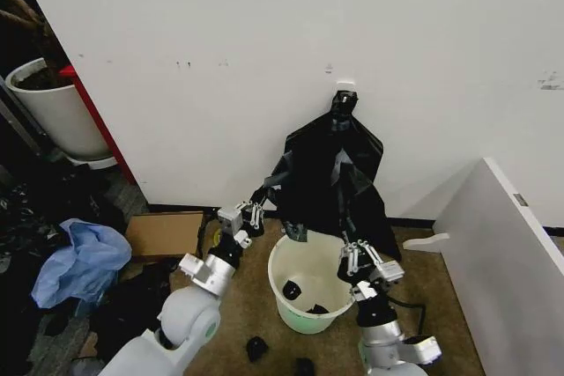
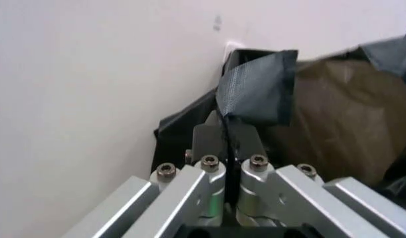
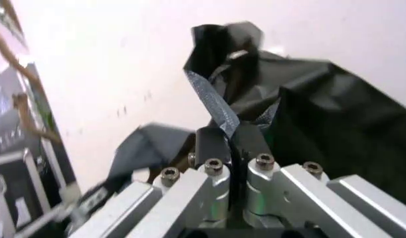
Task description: Place the garbage bag over the trash bin.
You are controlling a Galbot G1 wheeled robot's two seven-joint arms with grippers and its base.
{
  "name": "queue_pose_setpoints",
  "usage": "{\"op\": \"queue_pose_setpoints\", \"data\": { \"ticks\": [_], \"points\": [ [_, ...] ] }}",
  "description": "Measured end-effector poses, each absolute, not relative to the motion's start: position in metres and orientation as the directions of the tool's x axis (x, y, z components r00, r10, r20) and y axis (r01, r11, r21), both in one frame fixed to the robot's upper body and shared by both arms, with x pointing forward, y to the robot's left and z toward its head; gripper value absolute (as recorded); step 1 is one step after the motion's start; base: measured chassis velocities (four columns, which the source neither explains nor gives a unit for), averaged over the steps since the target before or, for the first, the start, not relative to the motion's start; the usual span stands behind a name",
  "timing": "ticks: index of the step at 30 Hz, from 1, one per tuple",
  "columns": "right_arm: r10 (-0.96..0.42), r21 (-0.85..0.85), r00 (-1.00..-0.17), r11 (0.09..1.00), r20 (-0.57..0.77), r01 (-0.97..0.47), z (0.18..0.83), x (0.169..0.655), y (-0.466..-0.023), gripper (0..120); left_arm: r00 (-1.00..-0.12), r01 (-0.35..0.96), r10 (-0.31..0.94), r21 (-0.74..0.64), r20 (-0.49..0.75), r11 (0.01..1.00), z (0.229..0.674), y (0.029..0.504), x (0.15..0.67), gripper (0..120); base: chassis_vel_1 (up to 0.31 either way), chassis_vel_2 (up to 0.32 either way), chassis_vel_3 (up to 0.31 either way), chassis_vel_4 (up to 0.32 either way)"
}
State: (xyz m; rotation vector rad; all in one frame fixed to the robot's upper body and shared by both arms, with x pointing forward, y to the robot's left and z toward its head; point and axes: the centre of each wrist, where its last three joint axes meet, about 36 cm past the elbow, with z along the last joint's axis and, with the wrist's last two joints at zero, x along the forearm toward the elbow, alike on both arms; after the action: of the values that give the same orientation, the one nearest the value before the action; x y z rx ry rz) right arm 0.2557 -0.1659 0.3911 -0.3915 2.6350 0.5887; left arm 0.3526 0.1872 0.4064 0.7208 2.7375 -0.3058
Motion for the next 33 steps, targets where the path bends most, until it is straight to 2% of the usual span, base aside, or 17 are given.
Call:
{"op": "queue_pose_setpoints", "data": {
  "ticks": [6, 10, 15, 22, 27, 33],
  "points": [
    [-0.184, 0.296, -0.864, 0.889, -0.468, -0.350, 0.410, 0.241, -0.166, 0, -0.807, 0.537, 0.458, -0.144, -0.373, 0.831, 0.428, 0.182, 0.338, 0, 0.000, 0.000, 0.000, 0.000],
    [-0.257, 0.196, -0.836, 0.900, -0.484, -0.389, 0.425, 0.222, -0.163, 0, -0.794, 0.569, 0.490, -0.154, -0.360, 0.808, 0.452, 0.180, 0.313, 0, 0.000, 0.000, 0.000, 0.000],
    [-0.294, 0.152, -0.821, 0.898, -0.490, -0.413, 0.435, 0.216, -0.163, 0, -0.799, 0.575, 0.495, -0.195, -0.342, 0.794, 0.469, 0.176, 0.290, 0, 0.000, 0.000, 0.000, 0.000],
    [-0.284, 0.243, -0.860, 0.879, -0.424, -0.410, 0.454, 0.210, -0.160, 0, -0.799, 0.572, 0.501, -0.163, -0.333, 0.804, 0.491, 0.179, 0.279, 0, 0.000, 0.000, 0.000, 0.000],
    [-0.246, 0.381, -0.916, 0.852, -0.317, -0.360, 0.414, 0.228, -0.156, 0, -0.820, 0.546, 0.497, -0.129, -0.285, 0.827, 0.476, 0.181, 0.285, 0, 0.000, 0.000, 0.000, 0.000],
    [-0.247, 0.400, -0.918, 0.842, -0.312, -0.362, 0.377, 0.248, -0.160, 0, -0.845, 0.523, 0.479, -0.178, -0.239, 0.834, 0.440, 0.176, 0.296, 0, 0.000, 0.000, 0.000, 0.000]
  ]
}}
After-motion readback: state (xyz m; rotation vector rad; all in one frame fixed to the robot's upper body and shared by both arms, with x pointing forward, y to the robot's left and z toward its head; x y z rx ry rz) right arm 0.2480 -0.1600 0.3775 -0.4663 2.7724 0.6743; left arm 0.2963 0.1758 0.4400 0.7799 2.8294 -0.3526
